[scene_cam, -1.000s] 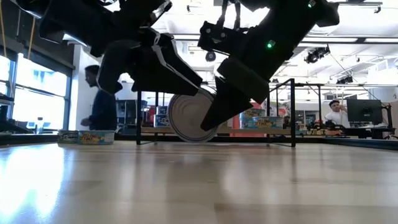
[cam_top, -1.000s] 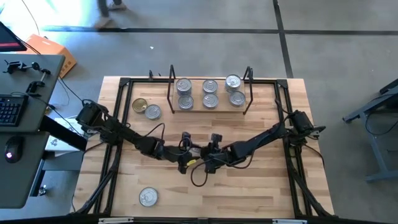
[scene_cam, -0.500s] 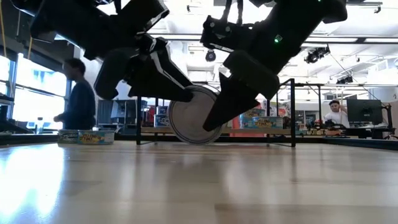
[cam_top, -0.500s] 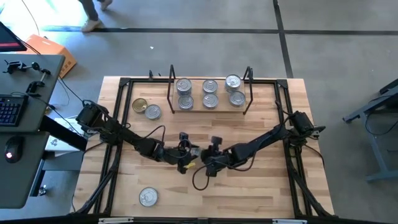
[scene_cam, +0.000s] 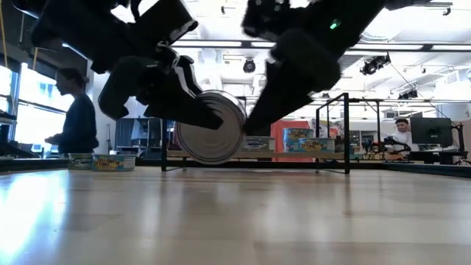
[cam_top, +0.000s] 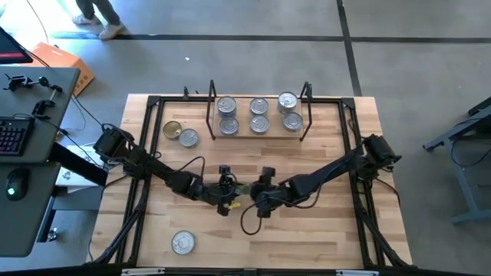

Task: Stack canned seafood by type on shelf
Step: Stack the green tuna can on top of the green tuna can on the shelf

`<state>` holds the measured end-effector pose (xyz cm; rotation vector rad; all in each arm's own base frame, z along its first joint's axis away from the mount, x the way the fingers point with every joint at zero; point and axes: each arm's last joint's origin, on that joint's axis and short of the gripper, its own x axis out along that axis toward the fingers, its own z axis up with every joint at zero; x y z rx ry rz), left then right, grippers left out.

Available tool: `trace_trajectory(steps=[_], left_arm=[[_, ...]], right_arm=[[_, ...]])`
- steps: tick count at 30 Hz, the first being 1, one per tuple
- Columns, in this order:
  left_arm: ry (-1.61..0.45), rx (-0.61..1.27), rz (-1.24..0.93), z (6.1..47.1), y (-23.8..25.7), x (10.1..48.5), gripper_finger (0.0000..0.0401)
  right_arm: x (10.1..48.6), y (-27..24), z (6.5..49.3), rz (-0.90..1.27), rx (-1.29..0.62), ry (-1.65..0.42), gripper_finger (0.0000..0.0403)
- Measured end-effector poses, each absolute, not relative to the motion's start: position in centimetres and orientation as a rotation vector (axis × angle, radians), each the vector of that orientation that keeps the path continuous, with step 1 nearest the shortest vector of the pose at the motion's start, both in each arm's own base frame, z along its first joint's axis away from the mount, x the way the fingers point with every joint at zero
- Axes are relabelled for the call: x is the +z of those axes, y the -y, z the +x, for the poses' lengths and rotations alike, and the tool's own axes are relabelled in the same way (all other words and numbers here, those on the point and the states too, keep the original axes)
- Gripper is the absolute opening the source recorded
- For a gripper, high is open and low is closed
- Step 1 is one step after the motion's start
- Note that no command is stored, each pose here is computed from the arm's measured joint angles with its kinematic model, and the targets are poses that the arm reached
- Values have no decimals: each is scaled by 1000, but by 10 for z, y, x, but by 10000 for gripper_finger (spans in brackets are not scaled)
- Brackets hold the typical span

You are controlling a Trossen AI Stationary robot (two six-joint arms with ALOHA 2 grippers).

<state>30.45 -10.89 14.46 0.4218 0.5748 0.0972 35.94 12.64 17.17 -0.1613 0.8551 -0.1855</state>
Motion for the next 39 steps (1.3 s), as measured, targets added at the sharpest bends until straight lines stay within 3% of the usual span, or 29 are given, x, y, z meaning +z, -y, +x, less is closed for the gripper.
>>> trace_trajectory(steps=[4, 8, 15, 19, 26, 31, 35, 39], left_arm=[[-529, 170, 431, 299, 112, 143, 117], [-354, 151, 349, 289, 111, 142, 117], [72, -128, 237, 261, 102, 154, 117], [238, -266, 228, 254, 96, 163, 117], [299, -230, 218, 257, 87, 171, 117], [332, -209, 245, 263, 86, 178, 117], [341, -182, 233, 267, 84, 181, 117], [322, -167, 207, 268, 80, 180, 142]], right_arm=[[178, -136, 334, -198, -284, -823, 239], [158, -154, 307, -239, -331, -670, 241], [146, -163, 298, -55, -225, -438, 243], [162, -161, 311, -162, -158, -329, 245], [208, -168, 337, -424, -137, -181, 264], [232, -173, 346, -476, -215, -155, 264], [233, -172, 348, -502, -235, -198, 241], [233, -169, 349, -493, -261, -205, 178]])
